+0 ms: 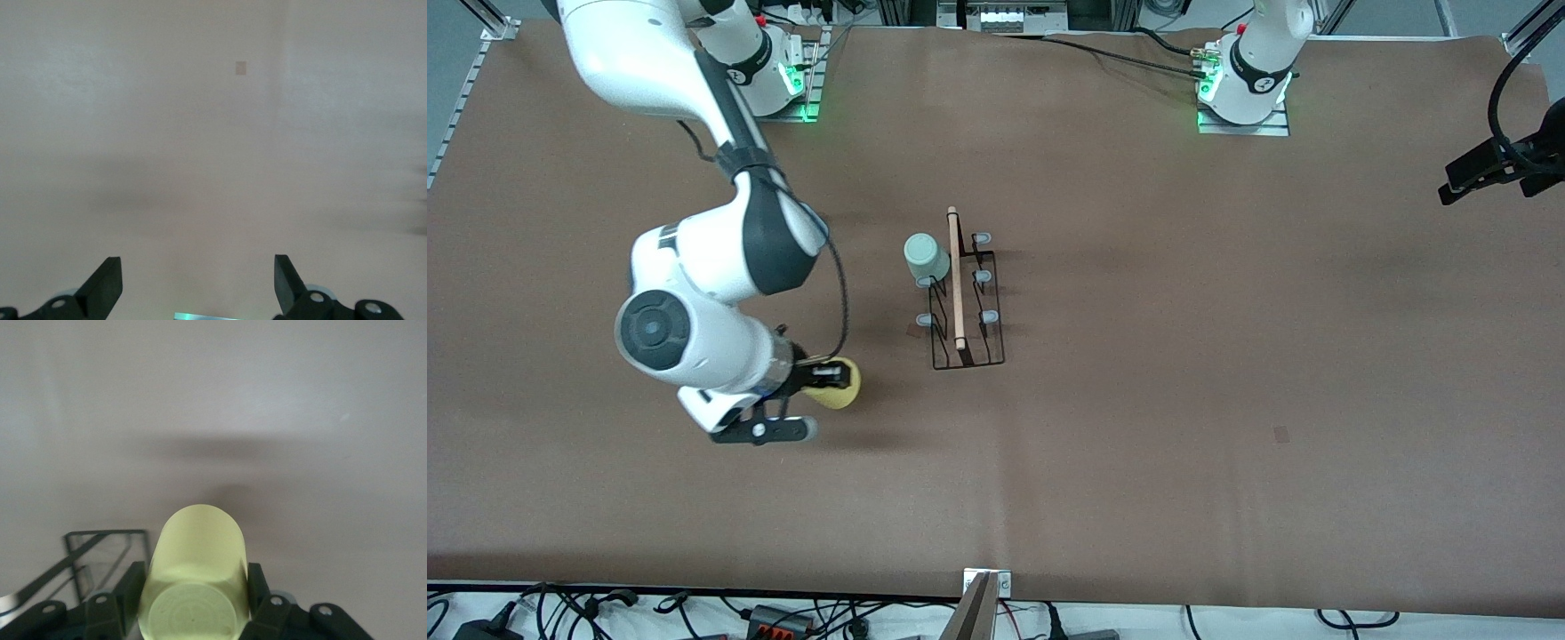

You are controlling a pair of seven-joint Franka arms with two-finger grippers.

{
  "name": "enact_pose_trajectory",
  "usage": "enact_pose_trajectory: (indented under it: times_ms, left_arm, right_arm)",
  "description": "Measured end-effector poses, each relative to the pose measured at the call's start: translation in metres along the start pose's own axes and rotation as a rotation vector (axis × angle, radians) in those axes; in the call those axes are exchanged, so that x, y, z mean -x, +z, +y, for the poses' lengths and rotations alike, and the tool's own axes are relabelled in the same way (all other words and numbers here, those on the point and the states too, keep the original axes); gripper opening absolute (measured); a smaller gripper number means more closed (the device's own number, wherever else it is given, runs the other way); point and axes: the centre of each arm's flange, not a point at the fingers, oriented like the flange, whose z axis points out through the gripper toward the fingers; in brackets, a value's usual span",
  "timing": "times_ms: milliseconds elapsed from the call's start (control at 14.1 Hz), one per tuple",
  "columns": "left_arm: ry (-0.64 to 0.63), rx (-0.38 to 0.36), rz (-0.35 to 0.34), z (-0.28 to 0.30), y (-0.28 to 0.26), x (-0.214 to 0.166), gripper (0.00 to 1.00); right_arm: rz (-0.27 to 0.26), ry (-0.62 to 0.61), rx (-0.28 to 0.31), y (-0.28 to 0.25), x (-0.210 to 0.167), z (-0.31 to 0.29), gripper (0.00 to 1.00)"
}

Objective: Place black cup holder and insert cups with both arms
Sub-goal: 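Carry the yellow cup to the rack with the right gripper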

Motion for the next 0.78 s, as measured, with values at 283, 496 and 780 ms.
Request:
enact_pose_trajectory:
  times_ms: [283, 496, 780]
  left_arm:
    - [-0.001, 0.002, 0.000, 0.000, 0.000, 0.000, 1.00]
    - [-0.001, 0.002, 0.000, 0.000, 0.000, 0.000, 1.00]
    - [-0.001, 0.002, 0.000, 0.000, 0.000, 0.000, 1.00]
  right_arm:
    - [-0.057, 0.006, 0.008, 0.000, 0.033, -0.055, 0.67]
    - [-0.063, 0.033, 0.012, 0.003, 0.043, -0.074, 0.67]
    - [-0.069, 0.039, 0.016, 0.006, 0.050, -0.085, 0.67]
